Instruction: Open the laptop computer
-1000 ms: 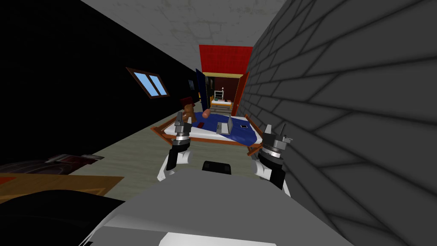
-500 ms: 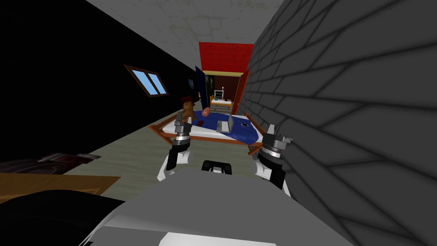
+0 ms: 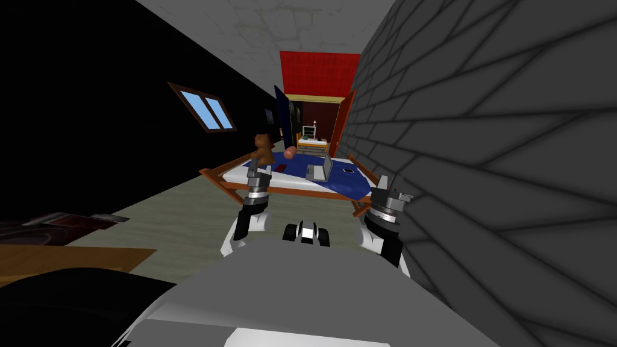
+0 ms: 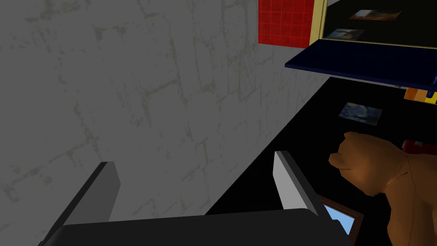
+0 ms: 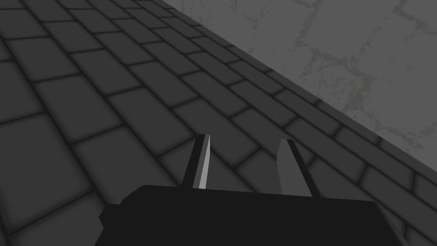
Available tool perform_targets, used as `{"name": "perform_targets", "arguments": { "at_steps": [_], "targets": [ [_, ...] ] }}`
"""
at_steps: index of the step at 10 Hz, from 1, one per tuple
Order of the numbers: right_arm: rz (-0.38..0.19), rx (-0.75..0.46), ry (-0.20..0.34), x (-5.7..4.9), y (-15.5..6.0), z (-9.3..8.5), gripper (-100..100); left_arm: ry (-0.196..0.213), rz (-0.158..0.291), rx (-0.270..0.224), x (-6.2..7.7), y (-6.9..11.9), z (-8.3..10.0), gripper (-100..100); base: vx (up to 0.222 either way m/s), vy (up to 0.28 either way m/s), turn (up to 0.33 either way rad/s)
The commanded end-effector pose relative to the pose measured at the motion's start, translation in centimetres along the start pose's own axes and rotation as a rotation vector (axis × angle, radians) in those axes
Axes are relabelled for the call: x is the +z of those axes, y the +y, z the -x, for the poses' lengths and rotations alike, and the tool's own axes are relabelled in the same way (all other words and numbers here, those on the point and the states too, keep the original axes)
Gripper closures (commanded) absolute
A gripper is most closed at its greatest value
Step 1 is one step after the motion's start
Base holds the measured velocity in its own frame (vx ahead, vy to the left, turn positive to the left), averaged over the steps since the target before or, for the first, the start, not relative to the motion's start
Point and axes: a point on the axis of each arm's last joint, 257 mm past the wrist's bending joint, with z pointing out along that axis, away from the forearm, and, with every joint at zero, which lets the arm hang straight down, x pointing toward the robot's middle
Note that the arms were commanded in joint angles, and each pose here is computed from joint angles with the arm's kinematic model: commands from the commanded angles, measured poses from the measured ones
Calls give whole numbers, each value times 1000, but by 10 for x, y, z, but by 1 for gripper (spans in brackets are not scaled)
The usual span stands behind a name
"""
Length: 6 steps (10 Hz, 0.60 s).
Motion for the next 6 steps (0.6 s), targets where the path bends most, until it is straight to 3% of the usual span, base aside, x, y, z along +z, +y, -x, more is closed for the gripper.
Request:
{"name": "perform_targets", "arguments": {
  "at_steps": [1,6],
  "targets": [
    [0,0,0,0,0,0,0,65,26,40,1,6,-8,-100,28,-74,-4],
    [0,0,0,0,0,0,0,123,106,109,2,25,-12,-100,57,-97,-6]
  ]
}}
